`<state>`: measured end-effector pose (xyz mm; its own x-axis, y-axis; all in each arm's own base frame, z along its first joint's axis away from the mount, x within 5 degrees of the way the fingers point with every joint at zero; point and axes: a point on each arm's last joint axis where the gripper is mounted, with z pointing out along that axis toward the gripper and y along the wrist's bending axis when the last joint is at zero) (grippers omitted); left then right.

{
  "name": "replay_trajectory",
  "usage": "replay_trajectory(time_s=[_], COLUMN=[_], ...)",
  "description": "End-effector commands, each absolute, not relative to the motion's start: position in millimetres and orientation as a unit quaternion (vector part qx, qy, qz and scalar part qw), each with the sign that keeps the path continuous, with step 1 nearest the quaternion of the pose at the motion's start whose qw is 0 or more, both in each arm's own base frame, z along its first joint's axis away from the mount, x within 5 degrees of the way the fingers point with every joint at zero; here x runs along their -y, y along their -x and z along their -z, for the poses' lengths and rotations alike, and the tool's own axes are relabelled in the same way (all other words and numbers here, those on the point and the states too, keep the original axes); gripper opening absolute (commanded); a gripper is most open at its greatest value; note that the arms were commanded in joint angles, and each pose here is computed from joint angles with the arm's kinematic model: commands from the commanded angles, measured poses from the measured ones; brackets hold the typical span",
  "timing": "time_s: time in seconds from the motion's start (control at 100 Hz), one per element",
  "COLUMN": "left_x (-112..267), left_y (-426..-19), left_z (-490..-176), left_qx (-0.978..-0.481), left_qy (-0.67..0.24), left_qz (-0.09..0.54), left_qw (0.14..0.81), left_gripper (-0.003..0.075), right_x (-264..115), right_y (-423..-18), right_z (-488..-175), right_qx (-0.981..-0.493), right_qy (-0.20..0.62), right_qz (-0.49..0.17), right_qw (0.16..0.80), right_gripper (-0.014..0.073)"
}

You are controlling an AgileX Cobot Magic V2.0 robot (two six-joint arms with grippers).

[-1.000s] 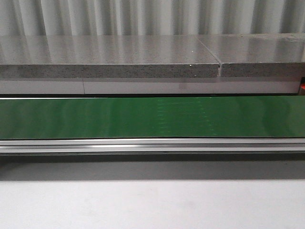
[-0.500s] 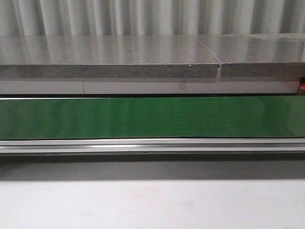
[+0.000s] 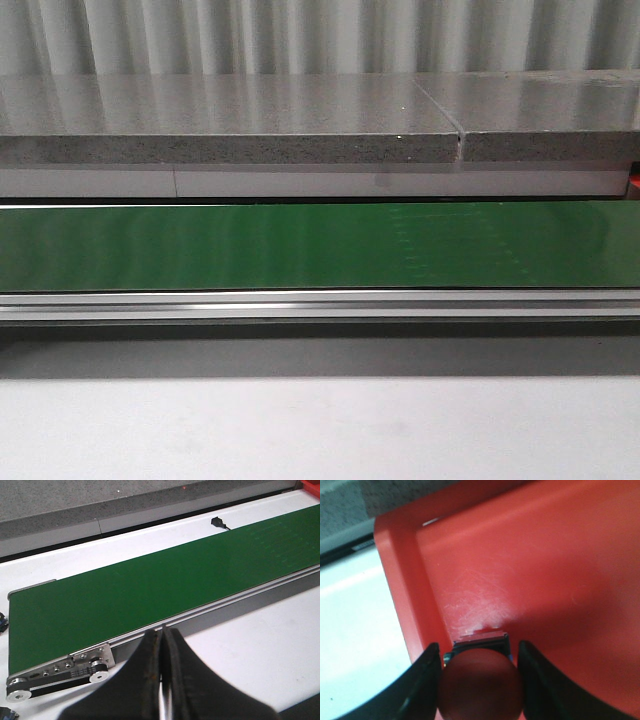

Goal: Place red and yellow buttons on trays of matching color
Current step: 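Lower the red button into the red tray and open the right gripper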

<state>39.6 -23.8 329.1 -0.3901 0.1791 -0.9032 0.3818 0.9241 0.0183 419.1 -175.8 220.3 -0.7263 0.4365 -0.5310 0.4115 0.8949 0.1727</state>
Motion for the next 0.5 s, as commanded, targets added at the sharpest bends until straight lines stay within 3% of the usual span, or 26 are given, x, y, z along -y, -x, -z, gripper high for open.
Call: replay_trajectory(time_s=[0.0,0.32,0.49], left_x=[24.8,24.8,24.8], left_y=[-41.6,-41.6,-41.6], left_z=[-341.8,-341.8,-341.8], left_qx=[-0.807,-0.807,-0.807], left_qy=[-0.162,-0.162,-0.162], left_qz=[0.106,0.106,0.106], left_qw=[0.558,0.558,0.558], left_gripper=[-0.0020,-0.0020,-0.0020], right_x=[178.5,177.9,176.7], right_y=[-417.7,-417.4,-415.2], right_z=[-255.9,-252.6,-258.5], right_qx=[-0.911,-0.916,-0.917], right_qy=[-0.228,-0.228,-0.219], right_qz=[-0.013,-0.016,-0.013], right_qw=[0.342,0.331,0.334], right_gripper=[0.0204,0.0526,0.0540])
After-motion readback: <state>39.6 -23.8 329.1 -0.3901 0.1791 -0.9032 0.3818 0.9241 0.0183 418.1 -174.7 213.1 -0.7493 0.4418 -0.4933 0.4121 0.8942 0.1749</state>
